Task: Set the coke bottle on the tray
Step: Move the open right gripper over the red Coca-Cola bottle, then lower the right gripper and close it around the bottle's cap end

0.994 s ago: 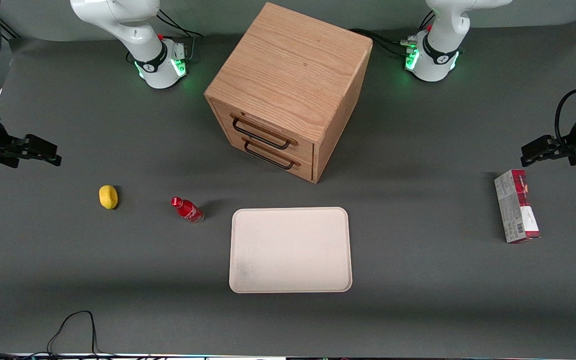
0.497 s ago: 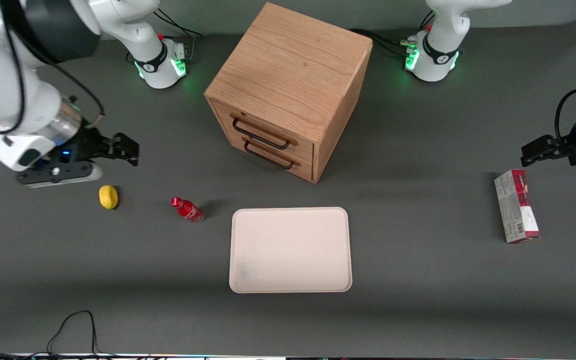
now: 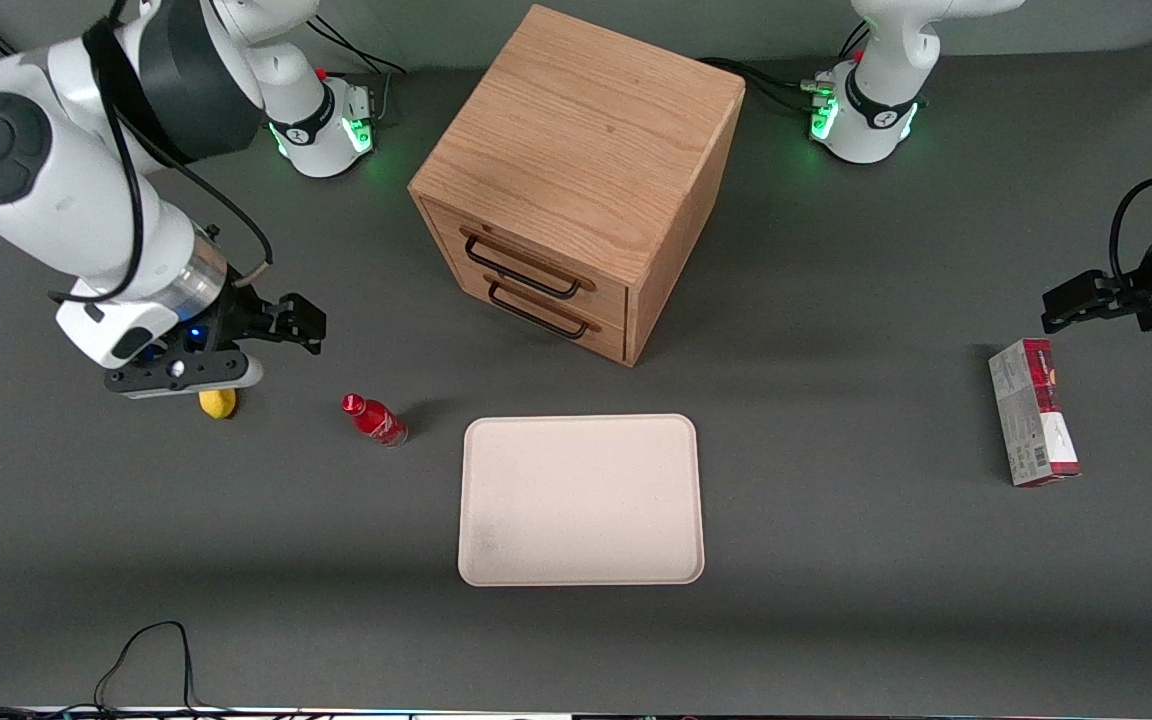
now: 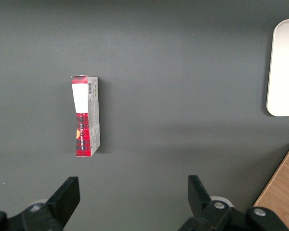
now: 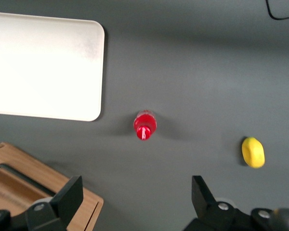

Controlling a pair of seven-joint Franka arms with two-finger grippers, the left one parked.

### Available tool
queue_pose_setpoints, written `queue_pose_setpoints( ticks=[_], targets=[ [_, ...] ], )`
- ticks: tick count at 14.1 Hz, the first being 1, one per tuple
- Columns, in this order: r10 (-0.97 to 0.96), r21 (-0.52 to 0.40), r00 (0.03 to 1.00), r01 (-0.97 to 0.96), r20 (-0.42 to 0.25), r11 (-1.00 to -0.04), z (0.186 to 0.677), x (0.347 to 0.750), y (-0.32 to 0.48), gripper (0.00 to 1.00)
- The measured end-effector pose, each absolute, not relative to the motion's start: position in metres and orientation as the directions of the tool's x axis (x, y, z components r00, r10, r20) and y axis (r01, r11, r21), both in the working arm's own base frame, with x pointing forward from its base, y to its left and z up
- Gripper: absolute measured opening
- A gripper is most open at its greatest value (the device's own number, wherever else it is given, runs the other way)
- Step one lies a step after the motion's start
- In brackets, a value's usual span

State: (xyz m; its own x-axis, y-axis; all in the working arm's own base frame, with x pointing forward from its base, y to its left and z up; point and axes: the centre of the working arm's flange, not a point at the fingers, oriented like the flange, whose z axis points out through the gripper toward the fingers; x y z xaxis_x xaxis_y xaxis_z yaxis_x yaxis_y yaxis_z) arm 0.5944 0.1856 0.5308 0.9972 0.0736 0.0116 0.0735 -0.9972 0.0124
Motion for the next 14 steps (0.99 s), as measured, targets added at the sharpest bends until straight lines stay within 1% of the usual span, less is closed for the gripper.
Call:
queue_pose_setpoints(
  ticks=[3,7,10,14],
  targets=[
    [0.074,0.007,0.997,0.074,0.038,-0.997,0.474,0.598,0.186,1.0],
    [0.073,0.006,0.996,0.073,0.049,-0.997,0.405,0.591,0.182,1.0],
    [0.073,0.004,0.995,0.073,0.062,-0.997,0.373,0.586,0.18,1.0],
    [0.074,0.006,0.995,0.074,0.062,-0.997,0.348,0.586,0.18,1.0]
  ],
)
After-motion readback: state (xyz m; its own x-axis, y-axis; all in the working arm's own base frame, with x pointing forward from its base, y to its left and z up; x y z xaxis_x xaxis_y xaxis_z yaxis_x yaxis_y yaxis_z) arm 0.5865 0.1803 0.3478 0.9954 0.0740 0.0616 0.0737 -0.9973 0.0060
